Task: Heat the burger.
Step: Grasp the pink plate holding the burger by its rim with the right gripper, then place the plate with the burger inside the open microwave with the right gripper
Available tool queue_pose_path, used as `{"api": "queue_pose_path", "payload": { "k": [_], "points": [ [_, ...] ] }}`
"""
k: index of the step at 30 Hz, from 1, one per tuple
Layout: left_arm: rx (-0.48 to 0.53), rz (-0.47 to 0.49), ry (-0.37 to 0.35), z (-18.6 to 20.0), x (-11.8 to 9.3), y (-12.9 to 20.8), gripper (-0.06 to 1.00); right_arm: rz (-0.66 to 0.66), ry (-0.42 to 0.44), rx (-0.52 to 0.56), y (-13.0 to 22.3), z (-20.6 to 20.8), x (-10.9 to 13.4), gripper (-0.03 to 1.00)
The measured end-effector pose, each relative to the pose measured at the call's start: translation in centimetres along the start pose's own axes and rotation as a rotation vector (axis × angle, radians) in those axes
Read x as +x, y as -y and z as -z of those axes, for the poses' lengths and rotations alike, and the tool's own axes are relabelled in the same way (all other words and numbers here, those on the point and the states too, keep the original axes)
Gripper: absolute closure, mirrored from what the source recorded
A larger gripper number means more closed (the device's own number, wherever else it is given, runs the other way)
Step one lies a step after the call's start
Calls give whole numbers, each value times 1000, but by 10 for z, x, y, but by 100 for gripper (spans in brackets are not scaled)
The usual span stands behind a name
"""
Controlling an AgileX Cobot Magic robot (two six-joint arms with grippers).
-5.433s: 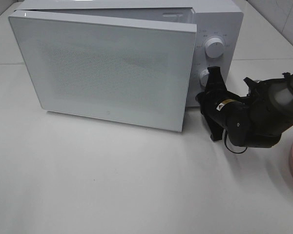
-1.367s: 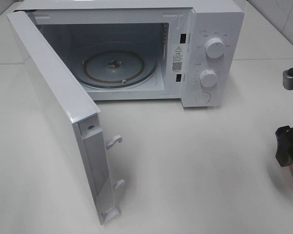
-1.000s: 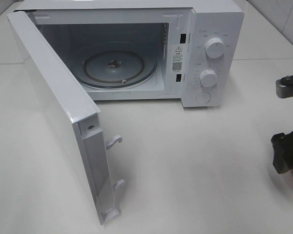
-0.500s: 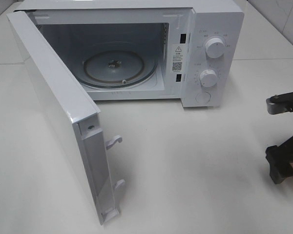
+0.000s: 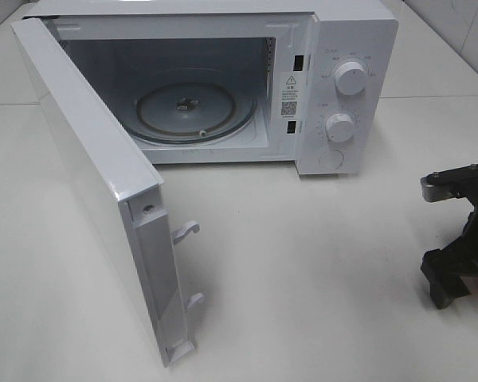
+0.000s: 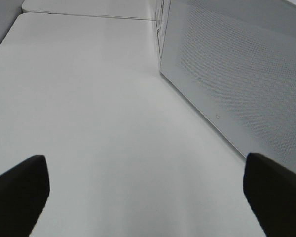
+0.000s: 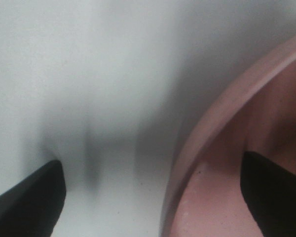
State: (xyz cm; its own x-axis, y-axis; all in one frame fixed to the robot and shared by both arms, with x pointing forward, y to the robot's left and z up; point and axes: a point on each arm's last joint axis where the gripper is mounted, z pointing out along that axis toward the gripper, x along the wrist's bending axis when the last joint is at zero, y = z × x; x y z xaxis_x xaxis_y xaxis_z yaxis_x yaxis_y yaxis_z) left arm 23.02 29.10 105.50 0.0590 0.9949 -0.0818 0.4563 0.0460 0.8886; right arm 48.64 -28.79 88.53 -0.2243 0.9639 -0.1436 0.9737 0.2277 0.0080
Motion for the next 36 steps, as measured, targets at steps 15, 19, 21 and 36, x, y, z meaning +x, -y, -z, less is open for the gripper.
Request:
{"api": "queue_pose_path", "payload": {
  "k": [15, 19, 21, 36],
  "points": [
    [0, 0, 0, 0, 0, 0, -4, 11, 17, -9, -1, -2, -1, 76],
    [0, 0, 0, 0, 0, 0, -4, 17, 28, 2, 0, -1, -3, 88],
    [0, 0, 0, 0, 0, 0, -4, 38, 42, 1, 0, -1, -4, 93],
    [0, 0, 0, 0, 0, 0, -4, 35, 89, 2, -1, 1, -3, 95]
  ]
}}
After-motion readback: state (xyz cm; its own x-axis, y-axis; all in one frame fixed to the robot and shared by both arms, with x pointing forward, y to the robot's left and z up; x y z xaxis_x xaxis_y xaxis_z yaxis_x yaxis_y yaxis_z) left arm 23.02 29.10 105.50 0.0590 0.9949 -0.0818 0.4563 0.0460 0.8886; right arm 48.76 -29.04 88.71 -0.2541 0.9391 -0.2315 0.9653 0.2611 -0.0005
